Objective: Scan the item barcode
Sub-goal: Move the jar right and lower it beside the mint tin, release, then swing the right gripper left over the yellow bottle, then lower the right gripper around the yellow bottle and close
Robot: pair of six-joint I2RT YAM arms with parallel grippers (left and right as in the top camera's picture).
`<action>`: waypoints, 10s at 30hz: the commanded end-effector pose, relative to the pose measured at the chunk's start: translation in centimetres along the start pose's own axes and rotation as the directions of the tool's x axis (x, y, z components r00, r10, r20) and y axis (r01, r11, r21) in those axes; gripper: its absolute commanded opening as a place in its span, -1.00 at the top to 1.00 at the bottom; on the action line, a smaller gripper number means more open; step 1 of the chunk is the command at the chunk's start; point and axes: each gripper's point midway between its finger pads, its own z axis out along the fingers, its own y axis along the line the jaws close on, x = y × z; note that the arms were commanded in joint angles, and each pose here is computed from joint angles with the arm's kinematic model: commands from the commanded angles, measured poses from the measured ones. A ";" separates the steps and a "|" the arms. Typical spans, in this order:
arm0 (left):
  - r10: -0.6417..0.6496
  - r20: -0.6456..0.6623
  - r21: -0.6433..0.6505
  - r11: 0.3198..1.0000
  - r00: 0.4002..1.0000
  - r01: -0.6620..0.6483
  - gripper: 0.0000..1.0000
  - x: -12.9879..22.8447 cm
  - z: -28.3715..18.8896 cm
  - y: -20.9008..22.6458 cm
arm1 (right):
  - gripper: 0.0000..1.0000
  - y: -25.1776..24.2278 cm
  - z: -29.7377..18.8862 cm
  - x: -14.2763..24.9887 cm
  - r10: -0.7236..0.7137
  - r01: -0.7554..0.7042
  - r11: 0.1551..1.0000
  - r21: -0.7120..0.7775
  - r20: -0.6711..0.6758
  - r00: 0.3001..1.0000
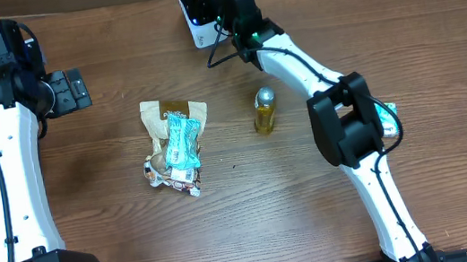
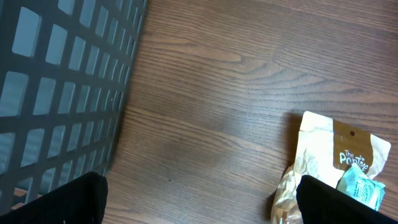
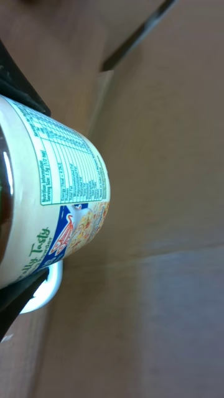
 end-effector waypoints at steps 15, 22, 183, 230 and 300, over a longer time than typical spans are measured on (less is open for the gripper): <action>0.020 0.032 -0.003 1.000 0.999 -0.020 -0.99 -0.6 -1.0 0.1 | 0.78 -4.1 -23.4 -8.8 0.233 -0.145 0.960 0.238 -0.397 0.888; 0.020 0.032 -0.002 1.000 0.999 -0.020 -0.99 -0.6 -1.0 0.0 | 0.76 -10.1 -30.0 0.1 0.461 -0.128 0.851 0.510 -0.607 0.647; 0.020 0.032 -0.002 1.000 0.999 -0.020 -0.99 -0.6 -1.0 0.0 | 0.21 -0.6 -28.4 12.9 0.329 0.080 0.866 0.493 -0.684 0.652; 0.020 0.032 -0.002 1.000 0.999 -0.020 -0.99 -0.6 -1.0 0.0 | -0.79 -1.1 -28.4 13.1 0.292 0.208 0.870 0.447 -0.806 0.515; 0.020 0.032 -0.002 1.000 0.999 -0.020 -0.99 -0.6 -1.0 0.0 | -0.25 -1.0 -28.0 13.4 0.304 0.173 0.879 0.445 -0.802 0.514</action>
